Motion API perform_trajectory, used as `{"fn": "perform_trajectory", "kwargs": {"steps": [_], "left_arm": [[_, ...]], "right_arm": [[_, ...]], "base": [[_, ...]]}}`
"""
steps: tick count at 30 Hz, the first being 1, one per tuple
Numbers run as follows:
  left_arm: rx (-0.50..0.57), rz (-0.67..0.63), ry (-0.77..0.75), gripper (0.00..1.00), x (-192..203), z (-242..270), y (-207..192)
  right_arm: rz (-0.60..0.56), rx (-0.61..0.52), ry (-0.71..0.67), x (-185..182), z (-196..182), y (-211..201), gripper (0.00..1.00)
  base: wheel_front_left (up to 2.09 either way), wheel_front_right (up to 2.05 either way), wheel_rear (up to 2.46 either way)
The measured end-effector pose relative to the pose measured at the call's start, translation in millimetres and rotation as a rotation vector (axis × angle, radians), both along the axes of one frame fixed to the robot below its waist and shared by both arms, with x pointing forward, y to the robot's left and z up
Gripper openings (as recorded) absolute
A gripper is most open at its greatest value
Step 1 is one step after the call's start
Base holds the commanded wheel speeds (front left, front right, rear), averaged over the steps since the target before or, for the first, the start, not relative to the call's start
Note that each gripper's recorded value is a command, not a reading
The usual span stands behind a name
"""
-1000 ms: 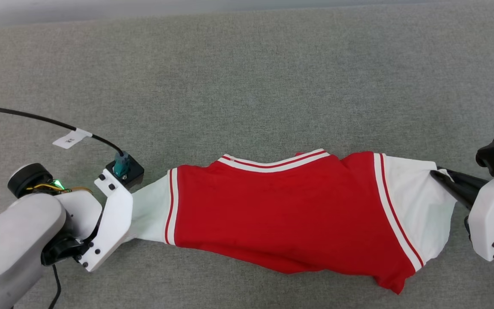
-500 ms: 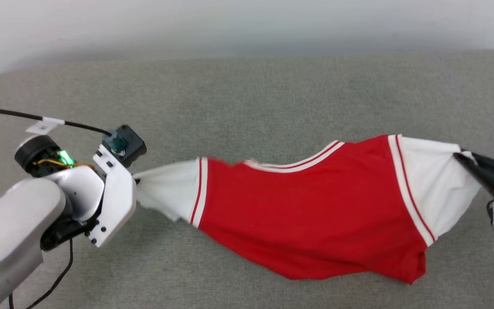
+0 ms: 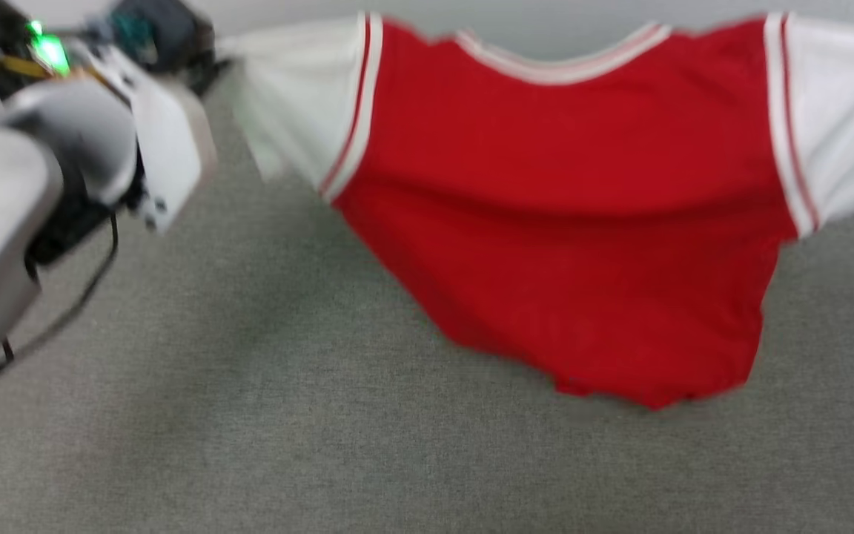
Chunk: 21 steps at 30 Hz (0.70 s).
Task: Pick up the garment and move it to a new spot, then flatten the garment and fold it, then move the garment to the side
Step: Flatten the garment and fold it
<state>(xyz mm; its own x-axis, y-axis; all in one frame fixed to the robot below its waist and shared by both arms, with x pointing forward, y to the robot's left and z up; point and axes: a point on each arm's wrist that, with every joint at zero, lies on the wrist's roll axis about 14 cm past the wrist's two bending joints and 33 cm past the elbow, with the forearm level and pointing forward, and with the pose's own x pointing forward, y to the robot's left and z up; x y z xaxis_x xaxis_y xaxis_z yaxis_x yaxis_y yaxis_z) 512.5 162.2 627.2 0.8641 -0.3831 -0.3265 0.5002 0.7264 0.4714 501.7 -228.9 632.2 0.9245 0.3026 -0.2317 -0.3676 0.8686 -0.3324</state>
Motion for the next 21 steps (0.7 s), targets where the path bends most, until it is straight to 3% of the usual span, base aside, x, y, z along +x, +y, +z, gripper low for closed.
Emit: {"fn": "perform_trajectory", "kwargs": {"steps": [12, 21], "left_arm": [[-0.019, 0.029, -0.423, 0.0, 104.9, 111.0, -3.2], [-0.036, 0.075, -0.611, 0.0, 158.1, 156.5, 6.1]], "right_arm": [[-0.009, -0.056, -0.269, 108.2, 95.5, 29.3, 0.0], [-0.013, -0.1, -0.445, 168.8, 140.2, 53.5, 0.0]], "base": [[0.0, 0.0, 0.0], [0.0, 0.0, 0.0]]}}
